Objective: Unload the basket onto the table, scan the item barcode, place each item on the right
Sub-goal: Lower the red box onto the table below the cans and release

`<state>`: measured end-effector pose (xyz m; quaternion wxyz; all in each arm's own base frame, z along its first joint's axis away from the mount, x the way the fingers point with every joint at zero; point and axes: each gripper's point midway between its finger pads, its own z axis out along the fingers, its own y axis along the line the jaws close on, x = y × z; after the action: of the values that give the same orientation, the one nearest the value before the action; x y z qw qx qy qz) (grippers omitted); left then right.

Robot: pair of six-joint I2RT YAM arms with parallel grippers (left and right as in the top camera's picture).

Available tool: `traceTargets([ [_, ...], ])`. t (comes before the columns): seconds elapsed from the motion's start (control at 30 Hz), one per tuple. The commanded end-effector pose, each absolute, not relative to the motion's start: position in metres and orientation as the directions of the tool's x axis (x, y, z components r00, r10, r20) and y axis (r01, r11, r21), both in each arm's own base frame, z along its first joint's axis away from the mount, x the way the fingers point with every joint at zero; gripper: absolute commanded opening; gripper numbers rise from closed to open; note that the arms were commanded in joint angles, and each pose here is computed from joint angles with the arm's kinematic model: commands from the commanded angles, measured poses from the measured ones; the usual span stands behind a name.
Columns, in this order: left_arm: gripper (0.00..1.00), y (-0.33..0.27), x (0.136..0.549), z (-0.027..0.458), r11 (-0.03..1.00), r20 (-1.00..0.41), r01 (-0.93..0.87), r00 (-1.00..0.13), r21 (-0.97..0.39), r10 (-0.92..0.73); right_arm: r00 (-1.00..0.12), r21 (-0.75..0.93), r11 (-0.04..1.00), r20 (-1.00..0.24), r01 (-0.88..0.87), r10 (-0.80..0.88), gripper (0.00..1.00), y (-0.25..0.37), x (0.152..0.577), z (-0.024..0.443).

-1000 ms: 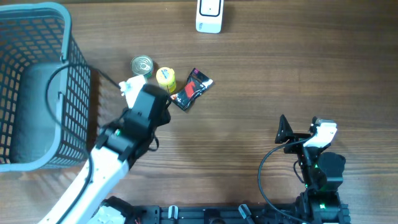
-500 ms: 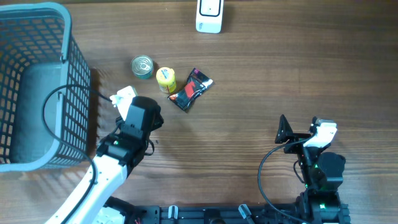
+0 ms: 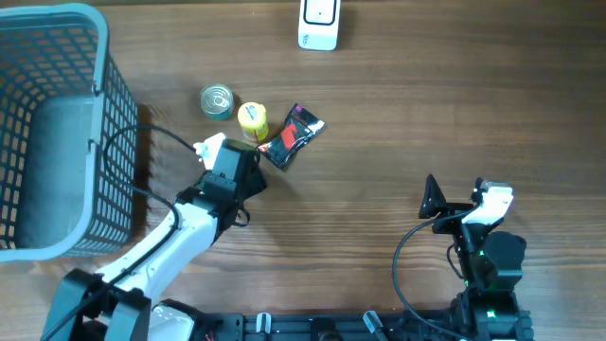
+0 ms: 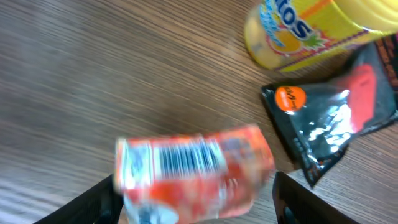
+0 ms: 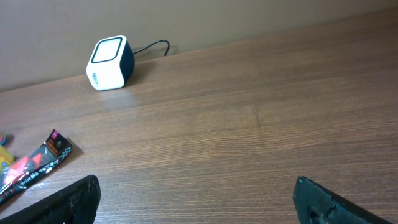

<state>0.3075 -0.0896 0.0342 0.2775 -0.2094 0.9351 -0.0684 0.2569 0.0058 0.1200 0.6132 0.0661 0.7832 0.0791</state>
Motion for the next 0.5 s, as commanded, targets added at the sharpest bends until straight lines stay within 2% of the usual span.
traceTargets([
  [0.0,0.72,-0.096,0.305,0.027,0.895,-0.450,-0.350,-0.776,-0.275,-0.442,-0.232,0.216,0.976,-0.949,0.018,0.214,1.00,0.004,0.257,0.121],
  [0.2,0.68,-0.111,0.300,0.027,0.910,-0.446,-0.306,-0.798,-0.280,-0.406,-0.232,0.215,0.976,-0.949,0.018,0.214,1.00,0.004,0.257,0.121],
  [0.27,0.75,-0.118,0.297,0.027,0.916,-0.446,-0.286,-0.806,-0.280,-0.388,-0.232,0.216,0.976,-0.949,0.018,0.214,1.00,0.004,0.257,0.121],
  [0.37,0.91,-0.123,0.294,0.028,0.922,-0.447,-0.268,-0.813,-0.280,-0.373,-0.232,0.215,0.976,-0.949,0.018,0.213,1.00,0.004,0.257,0.121],
  [0.47,0.95,-0.122,0.293,0.033,0.924,-0.453,-0.261,-0.813,-0.280,-0.367,-0.232,0.215,0.976,-0.949,0.018,0.214,1.00,0.004,0.257,0.121],
])
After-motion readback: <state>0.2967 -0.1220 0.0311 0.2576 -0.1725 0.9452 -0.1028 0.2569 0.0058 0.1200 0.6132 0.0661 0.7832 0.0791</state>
